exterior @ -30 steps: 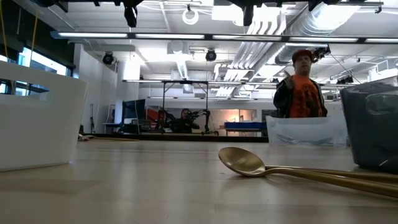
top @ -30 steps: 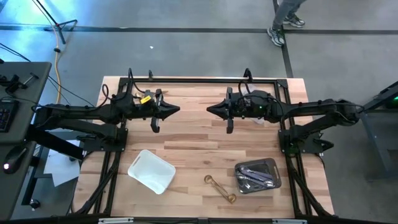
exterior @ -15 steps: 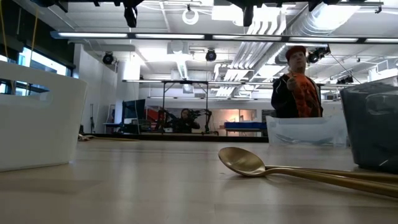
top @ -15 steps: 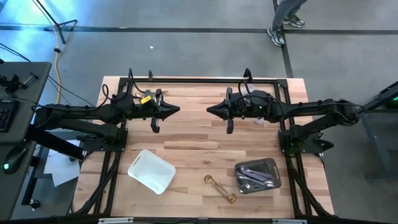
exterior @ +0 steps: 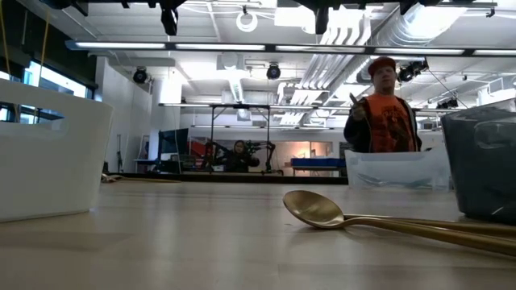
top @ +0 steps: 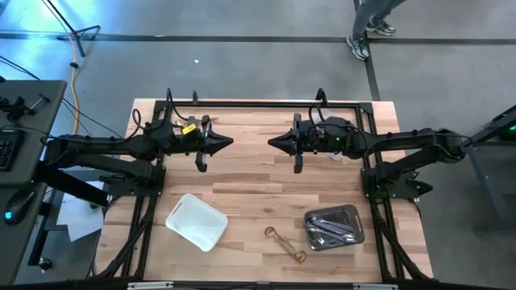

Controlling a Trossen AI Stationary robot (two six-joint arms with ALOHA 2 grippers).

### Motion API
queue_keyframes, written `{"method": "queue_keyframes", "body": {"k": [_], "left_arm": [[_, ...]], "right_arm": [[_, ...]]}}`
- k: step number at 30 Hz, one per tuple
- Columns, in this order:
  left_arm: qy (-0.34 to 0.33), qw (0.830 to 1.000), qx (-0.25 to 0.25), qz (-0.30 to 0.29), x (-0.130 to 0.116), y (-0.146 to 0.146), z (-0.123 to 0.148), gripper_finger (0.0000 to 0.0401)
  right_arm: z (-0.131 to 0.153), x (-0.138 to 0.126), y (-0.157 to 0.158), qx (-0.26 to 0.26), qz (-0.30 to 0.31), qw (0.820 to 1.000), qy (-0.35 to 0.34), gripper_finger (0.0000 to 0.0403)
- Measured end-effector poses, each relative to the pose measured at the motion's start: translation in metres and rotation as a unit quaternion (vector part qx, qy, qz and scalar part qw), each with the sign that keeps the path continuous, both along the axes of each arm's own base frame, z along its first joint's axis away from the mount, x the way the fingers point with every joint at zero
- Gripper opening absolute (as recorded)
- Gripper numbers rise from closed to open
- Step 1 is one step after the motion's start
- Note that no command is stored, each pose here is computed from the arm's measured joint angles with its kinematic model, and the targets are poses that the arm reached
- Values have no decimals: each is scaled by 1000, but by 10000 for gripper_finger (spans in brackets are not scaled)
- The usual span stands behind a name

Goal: Sort silverware by color (type)
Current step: Put the gold spoon into the white bin

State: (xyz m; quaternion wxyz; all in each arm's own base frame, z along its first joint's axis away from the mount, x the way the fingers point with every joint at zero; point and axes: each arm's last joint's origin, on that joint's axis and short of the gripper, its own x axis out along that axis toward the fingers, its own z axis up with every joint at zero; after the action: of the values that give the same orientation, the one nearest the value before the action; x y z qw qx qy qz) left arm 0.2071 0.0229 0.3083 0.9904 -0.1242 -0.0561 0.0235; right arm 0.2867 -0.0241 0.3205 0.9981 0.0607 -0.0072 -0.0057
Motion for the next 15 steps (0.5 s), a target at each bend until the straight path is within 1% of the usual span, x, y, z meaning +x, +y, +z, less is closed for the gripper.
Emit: {"method": "queue_keyframes", "body": {"k": [12,15], "left_arm": [[-3,1000,0,1,0,0,1,0],[-3,1000,-1,11,0,1,1,0]], "right_arm": [[-2,0,0,5,0,1000,10,0],[-3,0,0,5,0,1000,14,0]]}}
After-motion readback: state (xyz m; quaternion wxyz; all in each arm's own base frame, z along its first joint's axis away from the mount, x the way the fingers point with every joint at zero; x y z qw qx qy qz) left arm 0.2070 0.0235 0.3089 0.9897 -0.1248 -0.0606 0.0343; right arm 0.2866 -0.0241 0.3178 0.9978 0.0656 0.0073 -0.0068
